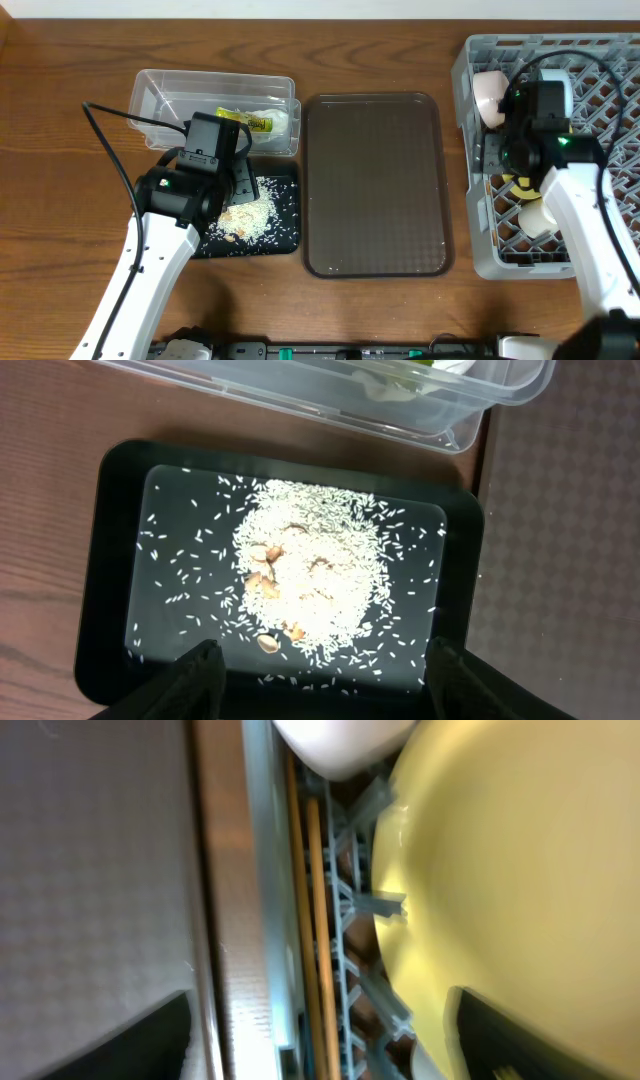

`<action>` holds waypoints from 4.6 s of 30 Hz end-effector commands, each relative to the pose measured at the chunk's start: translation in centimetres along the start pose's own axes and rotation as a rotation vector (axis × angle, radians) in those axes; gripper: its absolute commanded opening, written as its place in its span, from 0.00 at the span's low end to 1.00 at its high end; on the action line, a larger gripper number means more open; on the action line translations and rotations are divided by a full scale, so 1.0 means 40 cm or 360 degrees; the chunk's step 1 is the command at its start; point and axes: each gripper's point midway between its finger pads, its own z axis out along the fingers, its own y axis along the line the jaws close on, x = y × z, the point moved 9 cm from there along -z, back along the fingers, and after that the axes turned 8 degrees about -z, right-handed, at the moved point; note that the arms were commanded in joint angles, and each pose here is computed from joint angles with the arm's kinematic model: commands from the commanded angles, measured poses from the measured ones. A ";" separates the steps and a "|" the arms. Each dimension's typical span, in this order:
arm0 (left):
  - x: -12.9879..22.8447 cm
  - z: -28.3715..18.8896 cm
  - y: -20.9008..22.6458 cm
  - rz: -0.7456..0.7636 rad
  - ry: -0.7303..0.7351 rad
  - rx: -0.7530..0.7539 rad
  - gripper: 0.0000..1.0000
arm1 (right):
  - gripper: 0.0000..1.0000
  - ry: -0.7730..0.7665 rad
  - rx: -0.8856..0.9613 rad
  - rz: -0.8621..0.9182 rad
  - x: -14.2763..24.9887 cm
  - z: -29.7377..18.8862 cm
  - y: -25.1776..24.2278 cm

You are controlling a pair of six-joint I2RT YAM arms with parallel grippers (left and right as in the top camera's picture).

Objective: Sort waste into correct bins and load items into the dishwasher rack

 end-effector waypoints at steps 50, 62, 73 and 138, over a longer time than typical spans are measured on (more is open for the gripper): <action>0.231 -0.190 0.141 0.0062 -0.0693 0.0543 0.99 | 0.99 -0.0545 -0.0284 0.0067 0.412 -0.277 0.049; 0.231 -0.190 0.141 0.0062 -0.0693 0.0543 0.99 | 0.99 -0.1572 -0.0154 -0.0148 0.393 -0.211 0.065; 0.231 -0.190 0.141 0.0062 -0.0693 0.0543 1.00 | 0.99 -0.1629 -0.0089 -0.0132 0.426 -0.050 0.076; 0.262 0.127 0.214 -0.0062 -0.1435 0.0567 1.00 | 0.99 -0.1622 -0.0096 -0.0131 0.426 -0.049 0.076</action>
